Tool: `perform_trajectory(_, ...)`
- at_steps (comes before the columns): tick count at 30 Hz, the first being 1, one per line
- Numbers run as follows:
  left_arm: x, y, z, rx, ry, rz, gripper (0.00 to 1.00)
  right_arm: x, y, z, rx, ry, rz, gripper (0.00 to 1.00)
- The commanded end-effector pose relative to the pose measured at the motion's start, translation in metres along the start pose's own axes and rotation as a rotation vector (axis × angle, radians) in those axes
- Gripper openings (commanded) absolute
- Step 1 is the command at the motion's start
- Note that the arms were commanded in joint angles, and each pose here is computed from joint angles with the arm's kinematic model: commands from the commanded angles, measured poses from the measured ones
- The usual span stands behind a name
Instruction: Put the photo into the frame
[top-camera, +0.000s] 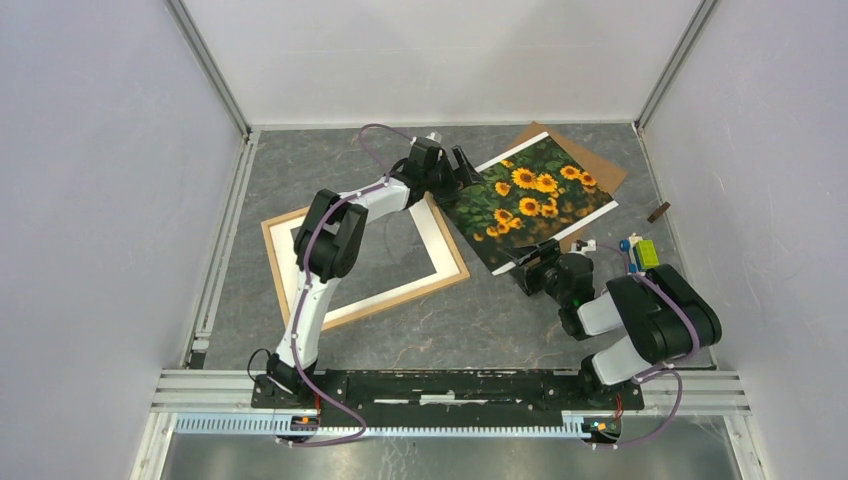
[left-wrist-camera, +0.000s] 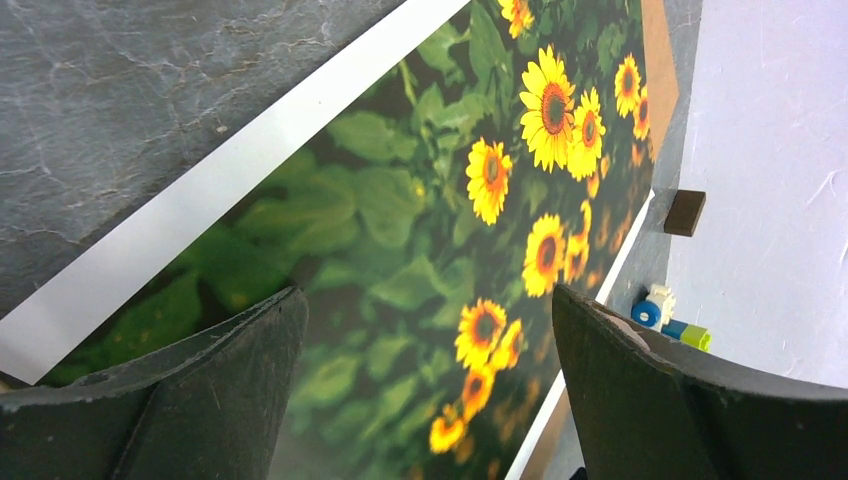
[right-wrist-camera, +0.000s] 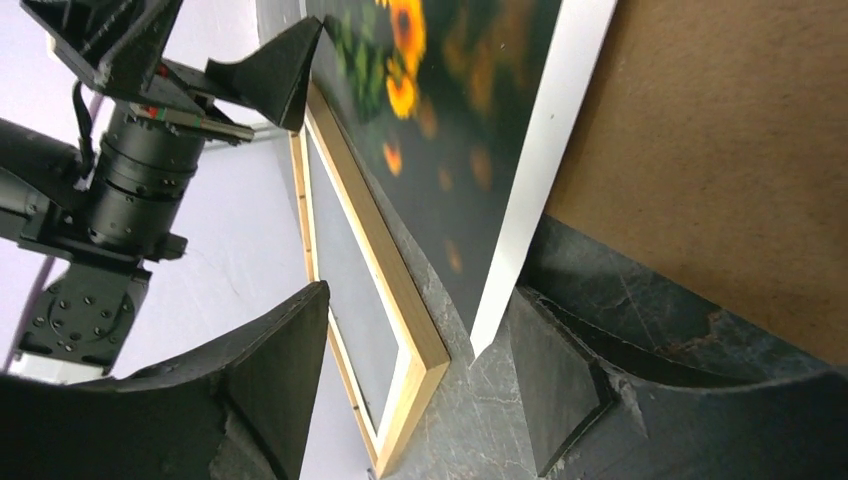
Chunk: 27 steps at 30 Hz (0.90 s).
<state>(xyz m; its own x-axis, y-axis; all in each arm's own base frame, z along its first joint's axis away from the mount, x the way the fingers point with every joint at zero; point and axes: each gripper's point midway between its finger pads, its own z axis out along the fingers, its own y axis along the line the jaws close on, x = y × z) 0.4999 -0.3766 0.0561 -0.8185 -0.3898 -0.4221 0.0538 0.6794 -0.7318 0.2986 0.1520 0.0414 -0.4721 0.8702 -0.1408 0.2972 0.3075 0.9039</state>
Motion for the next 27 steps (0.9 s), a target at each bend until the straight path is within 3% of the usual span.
perform_trajectory(1, 0.021, 0.04, 0.001, -0.104, 0.069, -0.061, 1.0, -0.019, 0.032, 0.001, -0.147, -0.106, 0.068, 0.69)
perform_trajectory(8, 0.02, 0.041, 0.0, -0.101, 0.076, -0.054, 1.0, -0.047, 0.048, 0.005, -0.22, -0.251, 0.068, 0.52)
perform_trajectory(27, 0.004, 0.061, -0.01, -0.151, 0.056, -0.024, 1.0, -0.121, 0.016, 0.039, -0.141, -0.351, 0.096, 0.51)
